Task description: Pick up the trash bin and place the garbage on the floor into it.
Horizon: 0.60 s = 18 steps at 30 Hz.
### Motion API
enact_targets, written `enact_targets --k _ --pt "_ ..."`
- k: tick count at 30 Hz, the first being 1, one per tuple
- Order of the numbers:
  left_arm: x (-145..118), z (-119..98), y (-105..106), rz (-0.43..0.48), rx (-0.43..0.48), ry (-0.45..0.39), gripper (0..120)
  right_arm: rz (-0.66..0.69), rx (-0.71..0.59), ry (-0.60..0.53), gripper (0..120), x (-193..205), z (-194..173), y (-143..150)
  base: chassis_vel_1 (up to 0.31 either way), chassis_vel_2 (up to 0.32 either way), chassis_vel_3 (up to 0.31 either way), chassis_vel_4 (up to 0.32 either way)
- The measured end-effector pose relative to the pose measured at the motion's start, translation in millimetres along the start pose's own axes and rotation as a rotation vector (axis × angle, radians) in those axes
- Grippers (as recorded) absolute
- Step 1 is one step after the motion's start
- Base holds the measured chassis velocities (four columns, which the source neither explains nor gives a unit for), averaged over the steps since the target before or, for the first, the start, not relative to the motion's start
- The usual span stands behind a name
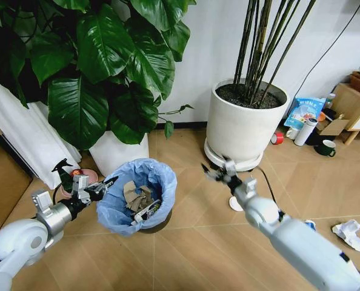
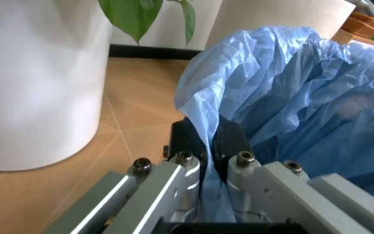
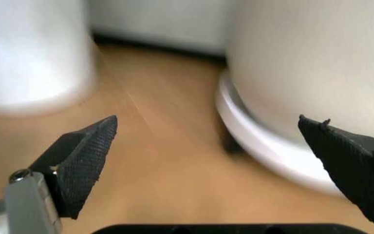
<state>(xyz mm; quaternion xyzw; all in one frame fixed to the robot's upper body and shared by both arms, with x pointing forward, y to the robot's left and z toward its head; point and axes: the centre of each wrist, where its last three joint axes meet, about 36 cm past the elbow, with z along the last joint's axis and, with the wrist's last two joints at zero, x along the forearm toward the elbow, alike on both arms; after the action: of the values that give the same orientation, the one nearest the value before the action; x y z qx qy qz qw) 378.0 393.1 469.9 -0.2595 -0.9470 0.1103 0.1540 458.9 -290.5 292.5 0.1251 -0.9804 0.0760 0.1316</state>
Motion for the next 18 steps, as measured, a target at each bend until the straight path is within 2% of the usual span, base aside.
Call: enact_targets --k 1,4,12,18 --pt "0 0 0 0.0 0.0 0.0 0 0.0 0.0 0.0 100 0 0 0 0.0 0.0 0.0 0.0" --pt "1 -1 -1 0.002 -0.003 -0.001 0 0.059 0.053 0.096 100 -2 37 -18 0.0 0.0 0.0 0.0" --pt "0 0 -3 0.004 -0.001 0.001 0 0.109 0.042 0.196 100 -3 66 -27 0.0 0.0 0.0 0.0" --pt "0 -1 -2 0.001 -0.002 0.002 0 0.11 -0.013 0.264 100 -10 82 -26 0.0 0.0 0.0 0.0"
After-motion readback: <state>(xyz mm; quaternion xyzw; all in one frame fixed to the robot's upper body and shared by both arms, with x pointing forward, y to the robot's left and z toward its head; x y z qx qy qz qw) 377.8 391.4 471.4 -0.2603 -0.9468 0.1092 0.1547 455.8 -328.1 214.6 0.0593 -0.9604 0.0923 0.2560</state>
